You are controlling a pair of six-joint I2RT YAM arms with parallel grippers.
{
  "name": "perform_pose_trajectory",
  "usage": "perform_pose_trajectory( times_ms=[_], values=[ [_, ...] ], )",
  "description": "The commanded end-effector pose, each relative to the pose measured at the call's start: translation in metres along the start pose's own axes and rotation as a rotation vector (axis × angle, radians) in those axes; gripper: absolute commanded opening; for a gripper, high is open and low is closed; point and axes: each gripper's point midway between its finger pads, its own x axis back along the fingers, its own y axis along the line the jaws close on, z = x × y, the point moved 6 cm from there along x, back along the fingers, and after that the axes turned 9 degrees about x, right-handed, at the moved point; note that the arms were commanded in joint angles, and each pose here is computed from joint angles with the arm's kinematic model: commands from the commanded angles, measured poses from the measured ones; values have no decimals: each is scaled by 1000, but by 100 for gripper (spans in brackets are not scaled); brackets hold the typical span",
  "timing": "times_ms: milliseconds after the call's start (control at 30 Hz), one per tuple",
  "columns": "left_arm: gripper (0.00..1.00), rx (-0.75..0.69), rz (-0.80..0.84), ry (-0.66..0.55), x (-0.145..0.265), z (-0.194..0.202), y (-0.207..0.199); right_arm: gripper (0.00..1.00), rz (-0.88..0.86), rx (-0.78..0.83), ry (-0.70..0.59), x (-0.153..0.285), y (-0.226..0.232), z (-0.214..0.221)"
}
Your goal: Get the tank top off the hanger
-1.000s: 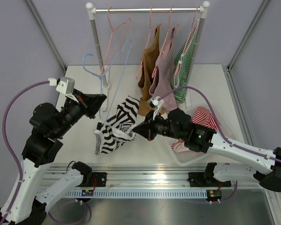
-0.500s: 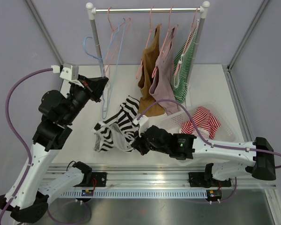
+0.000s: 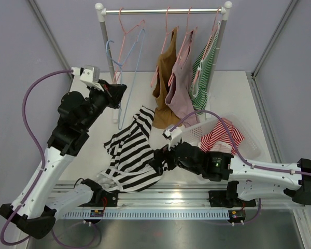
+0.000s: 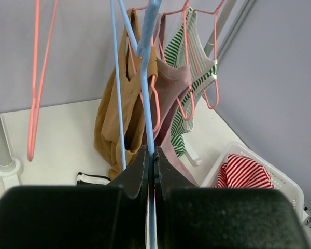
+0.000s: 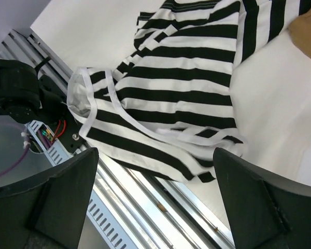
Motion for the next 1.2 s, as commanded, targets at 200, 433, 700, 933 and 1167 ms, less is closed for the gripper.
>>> perform_pose_trajectory(
  times_ms=[200,433,700,933,1167],
  values=[
    [0,-48,-158,141,-51,-28,1,100,-40,-53,-99,31,-2,-18],
    [0,-87,-285,198,-113,-58,7,99,-106,-117,-124,54,-4,-14],
    [0,-36,-314,148,-187,-55,49,99,-185,-169,-130,55,2,-3],
    [0,-28,-304,110,-212,-56,67,99,-226,-178,-72,33,14,10],
    [12,-21,-310,170,-200,-47,67,100,-190,-152,-12,11,16,22]
  ],
)
